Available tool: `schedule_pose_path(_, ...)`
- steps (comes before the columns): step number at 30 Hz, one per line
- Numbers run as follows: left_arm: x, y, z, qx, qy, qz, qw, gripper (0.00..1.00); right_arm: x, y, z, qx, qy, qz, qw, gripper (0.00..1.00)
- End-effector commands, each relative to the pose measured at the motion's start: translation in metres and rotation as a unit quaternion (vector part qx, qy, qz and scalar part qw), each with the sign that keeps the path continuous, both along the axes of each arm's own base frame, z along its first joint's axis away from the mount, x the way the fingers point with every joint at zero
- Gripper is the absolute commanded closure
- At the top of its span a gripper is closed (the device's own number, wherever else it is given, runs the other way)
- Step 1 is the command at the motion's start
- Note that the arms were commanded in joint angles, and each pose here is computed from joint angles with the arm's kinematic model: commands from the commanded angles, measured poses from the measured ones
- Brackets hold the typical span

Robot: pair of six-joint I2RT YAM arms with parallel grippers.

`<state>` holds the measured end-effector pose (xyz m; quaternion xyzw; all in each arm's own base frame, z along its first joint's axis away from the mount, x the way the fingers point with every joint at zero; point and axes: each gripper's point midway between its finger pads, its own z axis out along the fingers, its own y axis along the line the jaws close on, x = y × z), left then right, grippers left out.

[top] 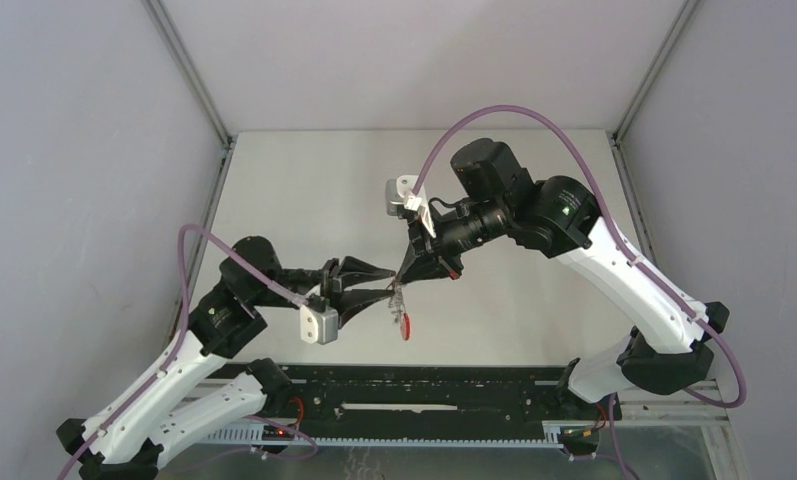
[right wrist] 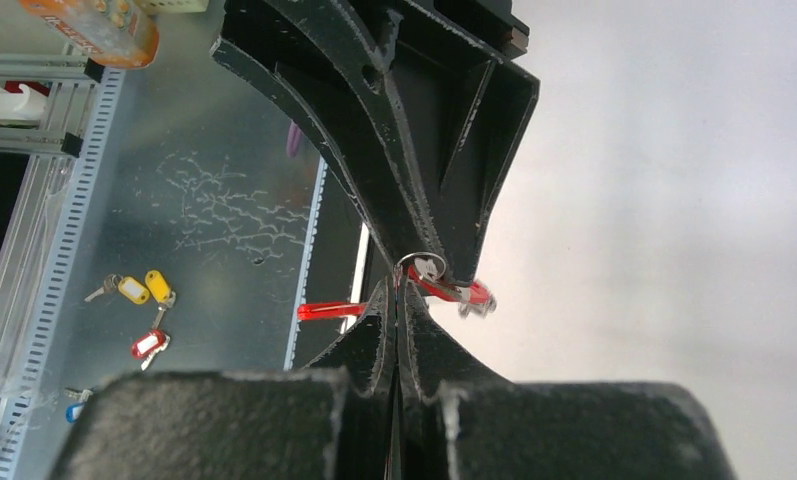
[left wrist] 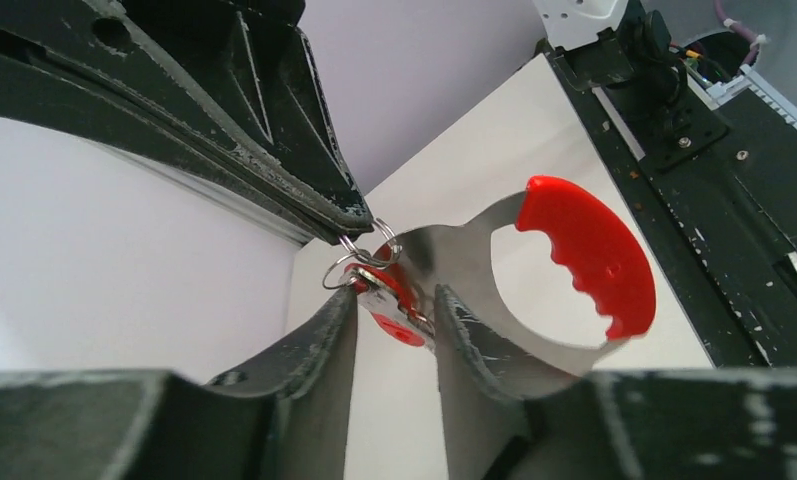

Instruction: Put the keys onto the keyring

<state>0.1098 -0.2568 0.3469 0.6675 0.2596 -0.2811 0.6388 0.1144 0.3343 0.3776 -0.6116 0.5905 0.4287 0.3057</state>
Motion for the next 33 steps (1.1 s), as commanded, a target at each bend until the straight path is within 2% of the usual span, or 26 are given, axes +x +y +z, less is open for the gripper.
schedule_pose_path(1,-0.012,0.003,0.030,-0.028,-0.056,-0.024,0.998,0.66,-0.001,0.002,0.019,0.026,-0.006,0.001,1.000,1.00)
schedule_pose_path(9,0.008,0.006,0.046,-0.076,-0.069,0.038,0.994,0.84,0.000,0.000,0.017,0.022,-0.001,-0.004,1.000,1.00)
schedule_pose_path(16,0.014,0.010,0.043,-0.083,-0.082,0.063,0.991,0.99,0.010,-0.001,0.020,0.032,0.007,-0.029,0.999,1.00)
schedule_pose_path(20,0.012,0.012,0.034,-0.078,-0.111,0.060,0.989,1.00,0.010,-0.004,0.024,0.045,0.012,-0.033,0.998,1.00)
schedule_pose_path(21,0.011,0.012,0.031,-0.076,-0.116,0.057,0.989,0.98,0.009,-0.003,0.025,0.047,0.014,-0.030,0.998,1.00)
schedule_pose_path(22,0.010,0.012,0.031,-0.076,-0.117,0.055,0.989,0.91,0.007,-0.003,0.025,0.048,0.018,-0.024,0.998,1.00)
schedule_pose_path(23,0.011,0.011,0.030,-0.074,-0.116,0.054,0.989,0.72,0.005,-0.003,0.024,0.047,0.021,-0.019,0.998,1.00)
schedule_pose_path(24,0.011,0.011,0.030,-0.071,-0.112,0.053,0.990,0.57,0.003,-0.003,0.023,0.046,0.024,-0.013,0.999,1.00)
schedule_pose_path(26,0.011,0.010,0.032,-0.064,-0.098,0.052,0.992,0.43,0.001,-0.002,0.019,0.040,0.033,-0.006,0.999,1.00)
schedule_pose_path(30,0.007,0.007,0.036,-0.056,-0.031,0.042,0.997,0.30,-0.003,0.002,0.014,0.034,0.044,0.005,0.998,1.00)
schedule_pose_path(33,-0.003,0.005,0.023,-0.024,-0.012,0.013,1.000,0.30,-0.007,0.003,0.014,0.035,0.049,0.014,0.998,1.00)
